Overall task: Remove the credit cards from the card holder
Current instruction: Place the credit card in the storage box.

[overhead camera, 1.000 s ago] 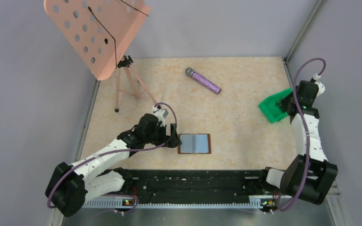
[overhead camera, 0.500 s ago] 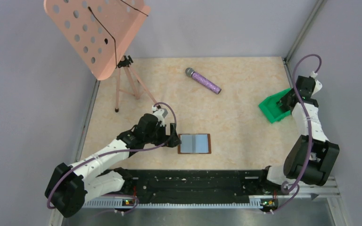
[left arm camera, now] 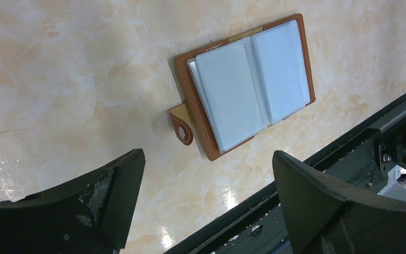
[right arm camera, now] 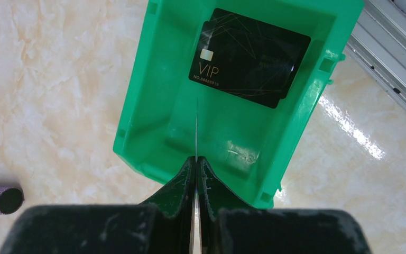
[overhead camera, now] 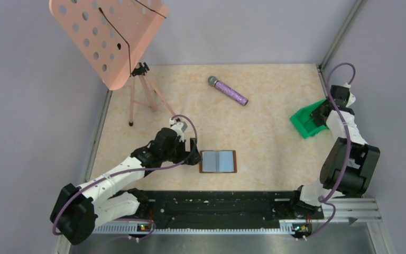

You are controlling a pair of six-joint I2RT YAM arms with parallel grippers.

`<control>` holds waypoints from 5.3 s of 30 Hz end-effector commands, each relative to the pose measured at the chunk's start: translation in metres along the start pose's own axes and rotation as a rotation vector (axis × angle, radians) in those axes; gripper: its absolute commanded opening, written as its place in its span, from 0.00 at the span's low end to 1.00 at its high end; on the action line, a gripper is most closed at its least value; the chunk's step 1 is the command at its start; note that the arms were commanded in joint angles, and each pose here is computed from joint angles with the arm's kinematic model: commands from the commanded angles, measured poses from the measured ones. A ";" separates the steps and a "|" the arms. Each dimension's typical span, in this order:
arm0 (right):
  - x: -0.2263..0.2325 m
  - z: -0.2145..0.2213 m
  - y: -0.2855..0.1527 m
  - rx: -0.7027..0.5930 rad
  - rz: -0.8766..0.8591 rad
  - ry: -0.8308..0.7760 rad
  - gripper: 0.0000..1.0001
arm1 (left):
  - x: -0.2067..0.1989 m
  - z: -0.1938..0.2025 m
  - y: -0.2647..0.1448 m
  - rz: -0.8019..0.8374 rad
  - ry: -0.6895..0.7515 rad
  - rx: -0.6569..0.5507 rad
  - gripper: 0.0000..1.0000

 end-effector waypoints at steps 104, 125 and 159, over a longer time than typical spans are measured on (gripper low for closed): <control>-0.010 -0.057 0.045 -0.119 -0.109 0.240 0.00 | -0.007 -0.024 -0.010 0.003 0.019 -0.070 0.95; -0.030 -0.063 0.049 -0.152 -0.055 0.272 0.02 | -0.007 -0.023 -0.007 0.008 0.018 -0.060 0.95; -0.031 -0.104 0.024 -0.257 0.030 0.268 0.23 | -0.010 -0.025 -0.008 0.015 0.008 -0.052 0.96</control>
Point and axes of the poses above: each gripper's point midway between its finger pads, its own y axis out along the fingers, its own x axis along the line the jaws close on, z = x × y, the point moved 1 cm from there along -y, back along the fingers, and after that the axes turned 12 degrees about y, right-handed, at the moved point
